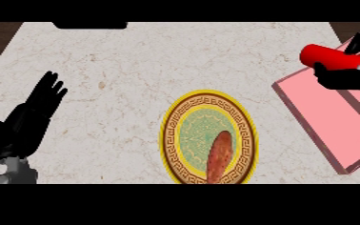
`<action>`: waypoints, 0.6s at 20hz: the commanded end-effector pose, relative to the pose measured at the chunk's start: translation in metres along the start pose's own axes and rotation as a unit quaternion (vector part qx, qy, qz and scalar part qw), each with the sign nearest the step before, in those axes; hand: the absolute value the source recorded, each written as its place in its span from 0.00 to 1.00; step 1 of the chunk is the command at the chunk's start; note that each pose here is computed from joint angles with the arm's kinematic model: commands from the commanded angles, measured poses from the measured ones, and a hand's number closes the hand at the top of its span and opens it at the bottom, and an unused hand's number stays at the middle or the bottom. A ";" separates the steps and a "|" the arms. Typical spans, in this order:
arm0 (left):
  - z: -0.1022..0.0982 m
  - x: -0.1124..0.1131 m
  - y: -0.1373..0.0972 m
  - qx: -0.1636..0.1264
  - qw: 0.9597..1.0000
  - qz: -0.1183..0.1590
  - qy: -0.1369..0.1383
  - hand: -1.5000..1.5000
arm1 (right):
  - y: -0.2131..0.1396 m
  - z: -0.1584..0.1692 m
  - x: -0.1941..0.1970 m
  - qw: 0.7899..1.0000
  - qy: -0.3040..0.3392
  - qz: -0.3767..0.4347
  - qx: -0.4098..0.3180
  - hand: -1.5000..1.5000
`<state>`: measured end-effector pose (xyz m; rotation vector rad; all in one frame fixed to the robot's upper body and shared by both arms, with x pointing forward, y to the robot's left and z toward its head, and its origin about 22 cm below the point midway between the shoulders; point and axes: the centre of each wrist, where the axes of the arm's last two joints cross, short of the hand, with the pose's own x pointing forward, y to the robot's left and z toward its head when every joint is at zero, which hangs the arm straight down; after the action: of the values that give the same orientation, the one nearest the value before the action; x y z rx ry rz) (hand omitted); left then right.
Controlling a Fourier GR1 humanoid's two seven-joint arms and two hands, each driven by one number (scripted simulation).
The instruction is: Pick the can from the plate and place it in the cardboard box
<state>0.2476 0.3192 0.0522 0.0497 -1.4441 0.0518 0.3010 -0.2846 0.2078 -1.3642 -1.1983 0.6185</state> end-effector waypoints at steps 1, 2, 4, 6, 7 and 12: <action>-0.006 -0.002 -0.014 0.003 1.000 0.000 -0.005 0.50 | 0.046 -0.005 -0.030 0.997 0.025 -0.013 0.069 1.00; 0.008 -0.002 -0.007 0.000 1.000 -0.001 -0.004 0.50 | 0.046 -0.008 -0.019 0.995 0.036 -0.021 0.091 1.00; 0.006 0.000 0.014 0.007 1.000 0.002 -0.002 0.50 | 0.054 -0.006 -0.038 0.991 0.096 -0.007 0.092 1.00; -0.004 0.007 0.009 0.002 1.000 -0.004 -0.004 0.50 | 0.054 -0.002 -0.034 0.987 0.101 -0.025 0.123 0.00; -0.011 0.012 -0.006 0.008 1.000 -0.007 -0.007 0.50 | 0.071 -0.017 -0.058 0.986 0.093 -0.018 0.134 0.00; -0.014 0.009 -0.009 0.003 1.000 -0.006 -0.004 0.50 | 0.071 -0.001 -0.063 0.991 0.033 -0.080 0.106 0.00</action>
<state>0.2513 0.3195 0.0573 0.0567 -1.4430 0.0518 0.3059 -0.3187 0.1293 -1.1263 -1.0607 0.5898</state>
